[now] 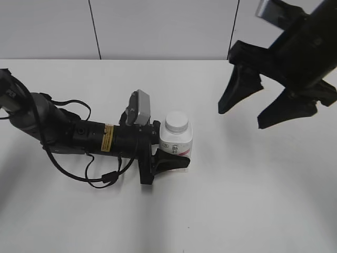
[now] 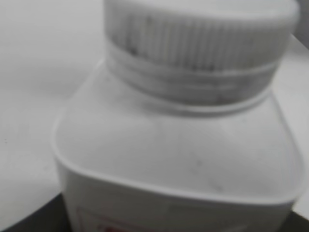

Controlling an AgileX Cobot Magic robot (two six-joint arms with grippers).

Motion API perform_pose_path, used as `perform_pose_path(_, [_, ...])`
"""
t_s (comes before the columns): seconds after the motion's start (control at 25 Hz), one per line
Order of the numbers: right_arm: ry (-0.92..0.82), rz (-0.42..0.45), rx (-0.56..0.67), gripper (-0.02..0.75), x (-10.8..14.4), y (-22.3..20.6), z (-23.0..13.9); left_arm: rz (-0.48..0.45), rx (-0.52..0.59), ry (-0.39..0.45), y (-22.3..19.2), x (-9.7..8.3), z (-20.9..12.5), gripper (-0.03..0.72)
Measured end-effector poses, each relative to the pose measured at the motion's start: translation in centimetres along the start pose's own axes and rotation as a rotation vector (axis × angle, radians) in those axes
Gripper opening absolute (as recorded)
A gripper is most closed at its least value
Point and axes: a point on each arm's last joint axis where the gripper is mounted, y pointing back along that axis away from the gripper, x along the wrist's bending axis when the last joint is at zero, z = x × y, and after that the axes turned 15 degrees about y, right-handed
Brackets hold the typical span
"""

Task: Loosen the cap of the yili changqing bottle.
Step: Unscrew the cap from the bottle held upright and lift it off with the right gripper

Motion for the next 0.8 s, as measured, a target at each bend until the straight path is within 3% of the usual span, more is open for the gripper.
perform_pose_path(0.48, [0.053, -0.041, 0.077, 0.587, 3.9, -4.5, 4.4, 0.012, -0.006, 0.006, 0.0, 0.1, 0.1, 0.421])
perform_pose_path(0.8, [0.043, -0.082, 0.12, 0.587, 4.0, -7.4, 6.2, 0.014, -0.006, 0.007, 0.0, 0.1, 0.1, 0.421])
